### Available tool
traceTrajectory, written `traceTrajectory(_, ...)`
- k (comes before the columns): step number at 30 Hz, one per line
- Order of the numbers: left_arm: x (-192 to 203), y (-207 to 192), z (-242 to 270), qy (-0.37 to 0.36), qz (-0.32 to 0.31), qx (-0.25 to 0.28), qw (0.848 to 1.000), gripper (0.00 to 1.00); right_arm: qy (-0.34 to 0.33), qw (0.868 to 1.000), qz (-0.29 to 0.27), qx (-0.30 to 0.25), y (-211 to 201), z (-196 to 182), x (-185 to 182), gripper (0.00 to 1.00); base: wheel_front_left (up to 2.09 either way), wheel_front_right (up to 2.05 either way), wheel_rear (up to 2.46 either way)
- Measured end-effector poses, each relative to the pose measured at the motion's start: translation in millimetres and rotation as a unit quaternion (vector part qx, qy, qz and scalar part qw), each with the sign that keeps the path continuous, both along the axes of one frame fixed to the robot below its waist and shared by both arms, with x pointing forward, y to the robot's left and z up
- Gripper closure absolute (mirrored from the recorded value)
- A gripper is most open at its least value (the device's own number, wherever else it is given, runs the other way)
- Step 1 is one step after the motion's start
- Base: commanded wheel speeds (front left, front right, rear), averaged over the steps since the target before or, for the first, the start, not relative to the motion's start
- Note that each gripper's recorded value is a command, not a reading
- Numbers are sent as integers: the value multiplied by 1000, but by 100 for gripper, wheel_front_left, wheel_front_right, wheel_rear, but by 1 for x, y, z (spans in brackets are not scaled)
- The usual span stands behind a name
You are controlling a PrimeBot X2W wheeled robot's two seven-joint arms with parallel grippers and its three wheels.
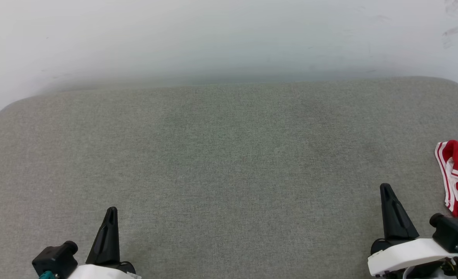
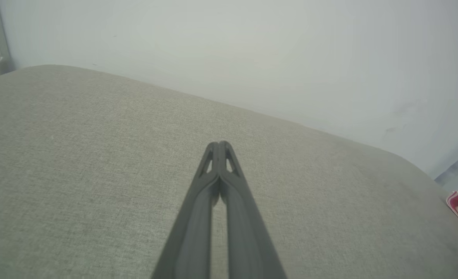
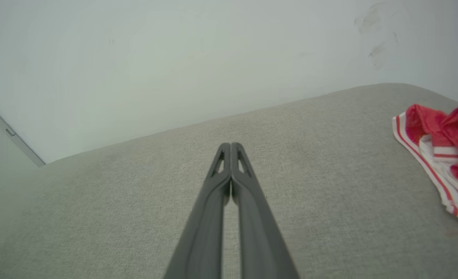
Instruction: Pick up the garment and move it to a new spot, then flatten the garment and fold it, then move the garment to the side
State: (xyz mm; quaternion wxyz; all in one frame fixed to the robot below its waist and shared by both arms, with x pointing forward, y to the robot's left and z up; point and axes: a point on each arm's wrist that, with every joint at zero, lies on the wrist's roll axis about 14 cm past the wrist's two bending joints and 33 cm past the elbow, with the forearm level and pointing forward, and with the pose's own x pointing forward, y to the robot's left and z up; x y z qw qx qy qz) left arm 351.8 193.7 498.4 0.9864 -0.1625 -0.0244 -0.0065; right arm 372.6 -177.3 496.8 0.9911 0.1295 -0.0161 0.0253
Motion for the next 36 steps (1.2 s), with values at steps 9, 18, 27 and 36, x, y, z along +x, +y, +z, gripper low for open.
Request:
traceTrajectory(9,5,4,-3,11,9,-78,997,100,15,996,-14,82,-6,-4,0,100,0,0,0)
traceTrajectory(18,9,6,-5,19,15,-148,989,100,26,987,-23,155,-10,-6,1,100,0,0,0)
traceTrajectory(27,12,7,-6,25,18,-210,977,100,33,974,-30,221,-14,-7,3,100,0,0,0)
traceTrajectory(36,16,8,-6,29,19,-266,963,100,38,959,-33,279,-16,-7,5,100,0,0,0)
